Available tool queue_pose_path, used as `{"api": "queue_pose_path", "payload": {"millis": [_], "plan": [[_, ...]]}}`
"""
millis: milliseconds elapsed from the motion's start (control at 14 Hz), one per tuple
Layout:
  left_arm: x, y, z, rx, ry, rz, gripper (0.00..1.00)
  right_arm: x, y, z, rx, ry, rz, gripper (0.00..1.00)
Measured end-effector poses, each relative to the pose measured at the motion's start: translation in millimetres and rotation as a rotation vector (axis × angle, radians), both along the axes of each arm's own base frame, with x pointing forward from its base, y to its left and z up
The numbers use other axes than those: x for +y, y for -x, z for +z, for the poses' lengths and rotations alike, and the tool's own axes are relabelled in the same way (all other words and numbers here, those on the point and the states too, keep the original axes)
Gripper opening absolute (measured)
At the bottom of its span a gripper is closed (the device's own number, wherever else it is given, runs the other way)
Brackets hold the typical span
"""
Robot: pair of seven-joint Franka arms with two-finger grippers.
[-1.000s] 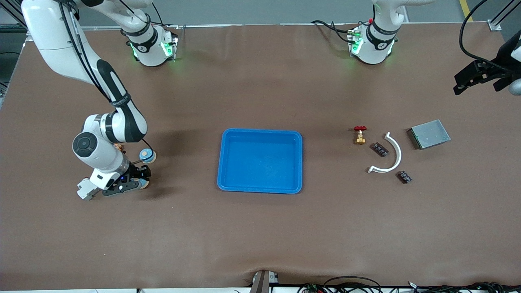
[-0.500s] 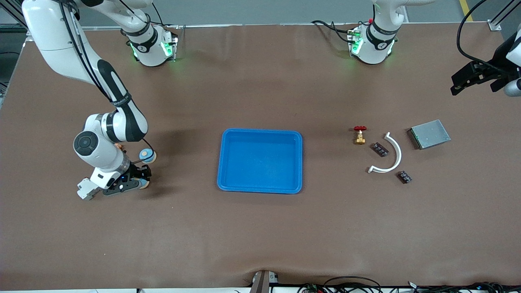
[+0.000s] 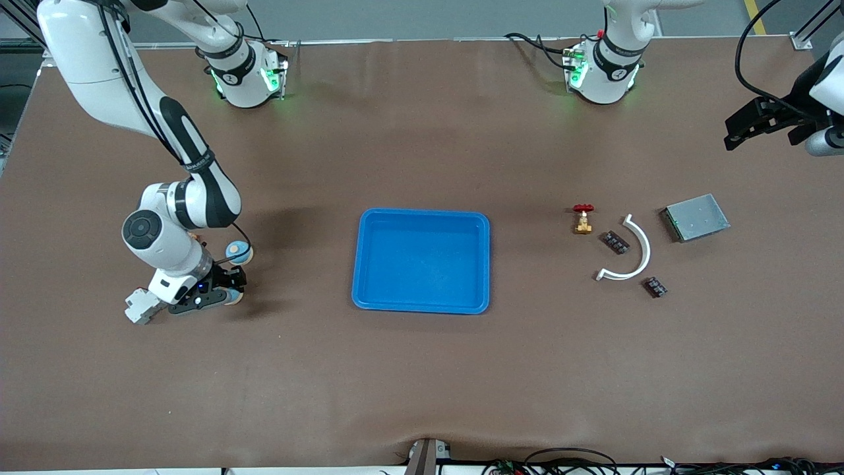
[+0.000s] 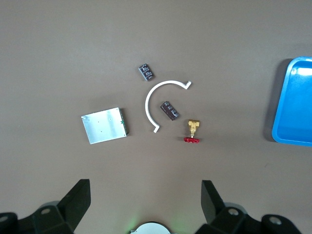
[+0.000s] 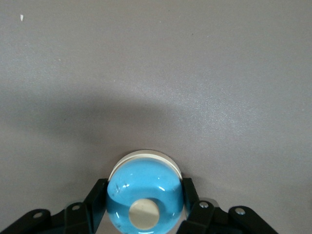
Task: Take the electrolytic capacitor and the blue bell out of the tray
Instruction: 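Lower the bell beside the first bell and open the right gripper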
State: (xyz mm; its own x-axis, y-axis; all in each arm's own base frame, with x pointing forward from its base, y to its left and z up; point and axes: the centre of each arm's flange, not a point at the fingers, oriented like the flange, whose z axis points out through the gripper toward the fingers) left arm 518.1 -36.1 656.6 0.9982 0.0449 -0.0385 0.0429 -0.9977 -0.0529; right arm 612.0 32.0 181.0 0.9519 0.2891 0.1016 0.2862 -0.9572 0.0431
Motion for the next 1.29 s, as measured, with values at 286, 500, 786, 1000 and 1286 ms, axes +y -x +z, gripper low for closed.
{"api": "queue_pose_path", "payload": {"millis": [286,500,786,1000,1286], "plan": [[0.9,0.1,-0.2,0.002,0.000,0.002,1.00,0.5,-0.1,0.1,-0.001,-0.001,0.000,0.73],[1.0,0.3,-0.8,0.005,0.000,0.002,1.00,0.7,-0.2,0.2,-0.002,-0.001,0.000,1.00],[1.1,0.5,-5.2,0.021,-0.001,0.002,1.00,2.3,-1.8,5.4,-0.011,-0.003,0.002,1.00],[1.1,0.2,-6.3,0.024,-0.001,0.002,1.00,5.1,-8.7,26.0,0.009,-0.002,0.005,1.00],[1.1,0.1,-6.5,0.024,-0.001,0.002,1.00,3.8,-22.0,85.1,0.097,0.011,-0.003,1.00]]}}
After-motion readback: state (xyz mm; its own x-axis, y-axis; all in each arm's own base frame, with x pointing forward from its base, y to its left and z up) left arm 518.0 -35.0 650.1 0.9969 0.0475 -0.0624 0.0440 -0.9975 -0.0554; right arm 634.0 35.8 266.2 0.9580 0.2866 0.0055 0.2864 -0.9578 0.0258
